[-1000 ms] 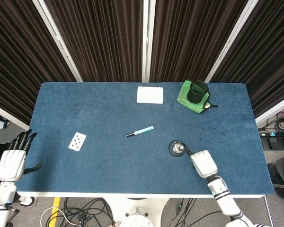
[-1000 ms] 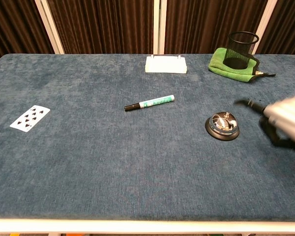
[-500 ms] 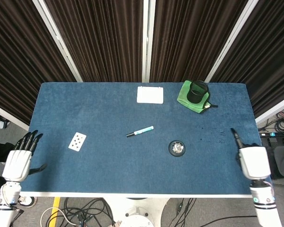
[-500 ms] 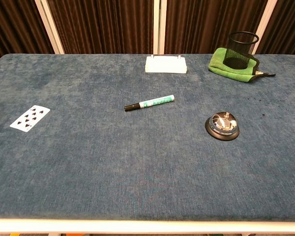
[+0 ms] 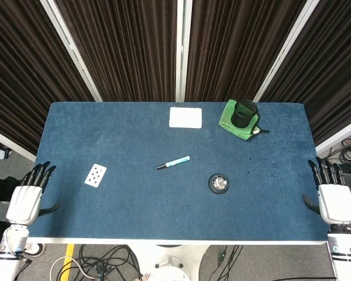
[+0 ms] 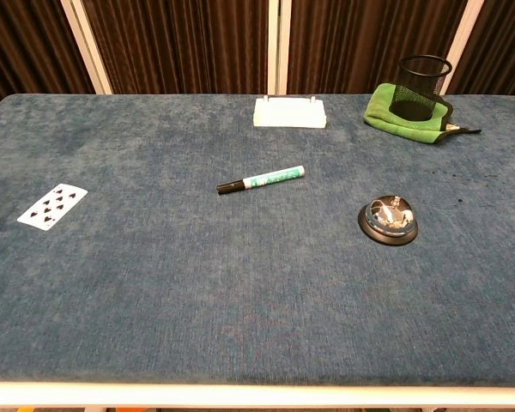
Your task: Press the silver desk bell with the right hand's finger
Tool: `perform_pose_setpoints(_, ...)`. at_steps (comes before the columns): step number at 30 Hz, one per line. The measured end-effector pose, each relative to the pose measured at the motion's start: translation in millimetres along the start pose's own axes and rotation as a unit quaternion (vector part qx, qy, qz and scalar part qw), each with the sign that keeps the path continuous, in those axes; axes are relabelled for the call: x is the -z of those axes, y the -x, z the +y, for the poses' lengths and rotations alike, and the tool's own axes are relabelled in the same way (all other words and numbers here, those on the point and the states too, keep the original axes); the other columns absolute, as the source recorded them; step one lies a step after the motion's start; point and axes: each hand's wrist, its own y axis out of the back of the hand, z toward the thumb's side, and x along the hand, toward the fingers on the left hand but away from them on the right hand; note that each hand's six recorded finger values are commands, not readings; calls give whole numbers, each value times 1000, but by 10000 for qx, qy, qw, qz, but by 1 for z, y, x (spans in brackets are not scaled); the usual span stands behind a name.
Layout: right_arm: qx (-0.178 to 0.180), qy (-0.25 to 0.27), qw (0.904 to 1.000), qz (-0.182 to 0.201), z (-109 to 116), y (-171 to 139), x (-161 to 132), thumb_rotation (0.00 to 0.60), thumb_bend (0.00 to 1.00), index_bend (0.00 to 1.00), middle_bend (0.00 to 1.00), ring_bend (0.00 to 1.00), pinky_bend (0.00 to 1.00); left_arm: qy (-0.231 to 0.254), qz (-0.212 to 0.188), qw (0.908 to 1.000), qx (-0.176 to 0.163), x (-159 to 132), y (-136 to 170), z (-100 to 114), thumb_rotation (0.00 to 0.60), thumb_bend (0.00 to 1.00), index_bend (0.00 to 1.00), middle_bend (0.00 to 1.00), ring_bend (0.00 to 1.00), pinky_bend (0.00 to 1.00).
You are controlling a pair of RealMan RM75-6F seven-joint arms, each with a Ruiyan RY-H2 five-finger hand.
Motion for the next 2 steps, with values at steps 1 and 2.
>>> perform_pose_setpoints(1, 16, 25, 10000, 20, -1, 0, -1, 600, 0, 0, 0, 0, 0, 3, 5, 10000, -7, 0, 0, 0, 600, 26, 90, 11, 0, 162)
perform_pose_setpoints(2, 28, 1, 10000, 43, -2, 0, -2, 600, 0, 0, 0, 0, 0, 11, 11, 10000, -12, 0, 0, 0, 600, 26, 90, 11, 0, 162)
